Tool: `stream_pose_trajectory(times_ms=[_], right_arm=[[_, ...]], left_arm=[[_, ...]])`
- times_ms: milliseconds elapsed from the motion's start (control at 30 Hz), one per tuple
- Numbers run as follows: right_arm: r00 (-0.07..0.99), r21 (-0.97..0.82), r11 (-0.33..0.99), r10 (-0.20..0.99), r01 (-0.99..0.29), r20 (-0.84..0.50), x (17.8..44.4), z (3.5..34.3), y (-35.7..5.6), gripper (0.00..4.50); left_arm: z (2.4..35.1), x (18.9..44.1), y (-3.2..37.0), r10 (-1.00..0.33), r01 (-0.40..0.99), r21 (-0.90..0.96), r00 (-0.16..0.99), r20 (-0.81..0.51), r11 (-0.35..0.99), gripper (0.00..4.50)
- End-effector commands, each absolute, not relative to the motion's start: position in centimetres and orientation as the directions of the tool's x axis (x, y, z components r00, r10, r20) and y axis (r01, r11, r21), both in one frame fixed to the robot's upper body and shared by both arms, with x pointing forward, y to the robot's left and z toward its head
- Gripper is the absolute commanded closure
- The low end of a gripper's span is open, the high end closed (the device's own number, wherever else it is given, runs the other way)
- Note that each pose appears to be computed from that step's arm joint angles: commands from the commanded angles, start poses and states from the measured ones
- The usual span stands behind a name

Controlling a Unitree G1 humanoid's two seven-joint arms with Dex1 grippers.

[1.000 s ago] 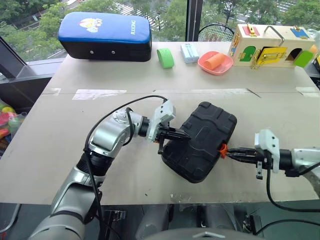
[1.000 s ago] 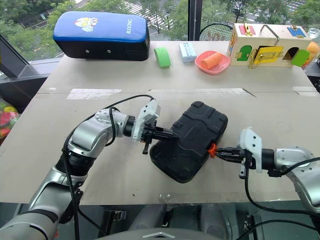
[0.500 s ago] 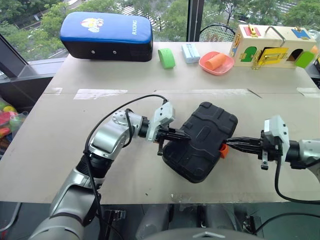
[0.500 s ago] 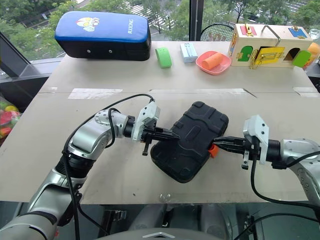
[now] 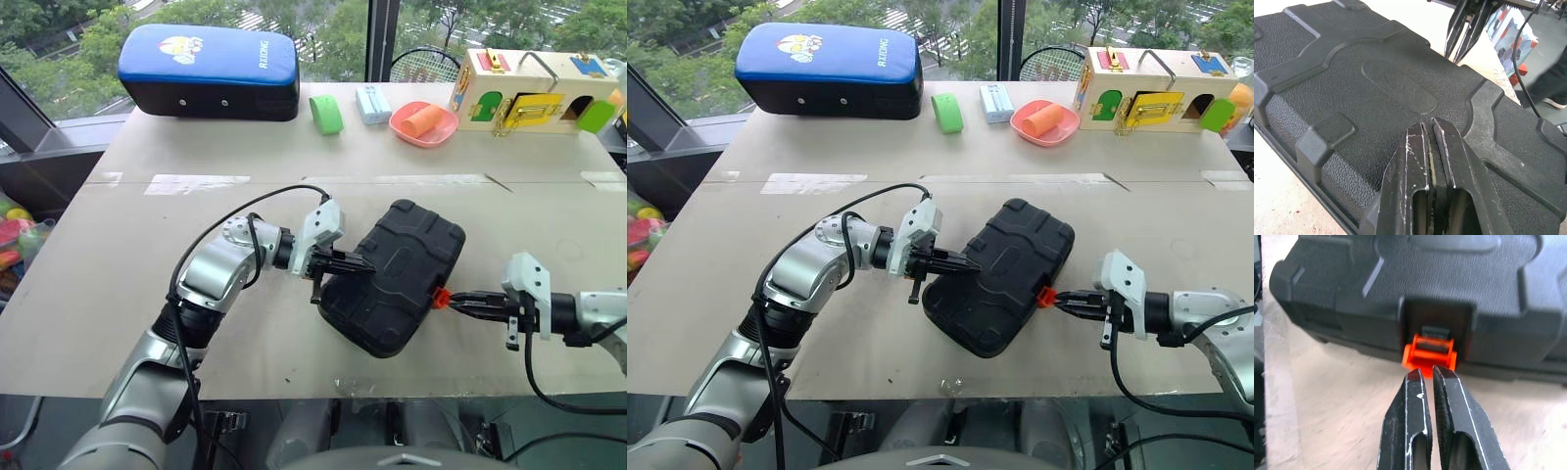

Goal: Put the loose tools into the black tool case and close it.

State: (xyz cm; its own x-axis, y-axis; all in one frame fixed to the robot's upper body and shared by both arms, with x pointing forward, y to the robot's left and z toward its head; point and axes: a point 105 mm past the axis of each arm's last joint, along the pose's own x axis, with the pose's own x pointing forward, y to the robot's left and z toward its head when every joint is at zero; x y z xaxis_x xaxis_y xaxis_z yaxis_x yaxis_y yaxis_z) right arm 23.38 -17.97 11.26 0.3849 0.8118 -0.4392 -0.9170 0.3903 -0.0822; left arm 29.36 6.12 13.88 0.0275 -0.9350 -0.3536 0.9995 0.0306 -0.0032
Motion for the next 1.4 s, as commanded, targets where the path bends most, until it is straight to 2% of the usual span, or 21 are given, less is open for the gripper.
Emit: stream_pose_trajectory(times_ms=[33,300,467,667,900,1133,1400], right_arm=[[0.432,-0.121,0.421,0.806,-0.899,-0.405,23.4,13.1,-18.5,4.50],[0.425,-0.093,0.437,0.768,-0.895,-0.479,22.4,10.1,-18.9,4.50],[0.423,-0.091,0.433,0.780,-0.897,-0.462,23.2,9.2,-17.3,4.50],[0.413,-0.118,0.401,0.815,-0.908,-0.406,24.5,10.7,-15.0,4.50],[0.373,-0.172,0.332,0.851,-0.927,-0.370,24.8,14.4,-13.7,4.50],[0.307,-0.185,0.252,0.861,-0.950,-0.405,24.5,14.8,-13.3,4.50],[0.283,-0.165,0.235,0.872,-0.958,-0.399,24.2,14.7,-13.3,4.50]], left_arm=[[13.2,29.6,6.2,-0.924,0.999,-0.011,0.037,-0.381,0.045,4.48],[13.0,29.5,5.4,-0.919,1.000,0.009,0.004,-0.395,0.001,4.48],[12.4,30.0,5.2,-0.892,0.996,0.077,0.004,-0.452,-0.035,4.48],[9.9,30.7,4.8,-0.846,0.991,0.126,0.022,-0.533,-0.054,4.48],[7.8,30.8,4.4,-0.789,0.958,0.230,0.005,-0.614,-0.174,4.48],[7.6,30.9,3.5,-0.790,0.950,0.236,-0.016,-0.613,-0.202,4.48],[7.7,31.0,3.1,-0.804,0.954,0.228,-0.022,-0.594,-0.194,4.48]])
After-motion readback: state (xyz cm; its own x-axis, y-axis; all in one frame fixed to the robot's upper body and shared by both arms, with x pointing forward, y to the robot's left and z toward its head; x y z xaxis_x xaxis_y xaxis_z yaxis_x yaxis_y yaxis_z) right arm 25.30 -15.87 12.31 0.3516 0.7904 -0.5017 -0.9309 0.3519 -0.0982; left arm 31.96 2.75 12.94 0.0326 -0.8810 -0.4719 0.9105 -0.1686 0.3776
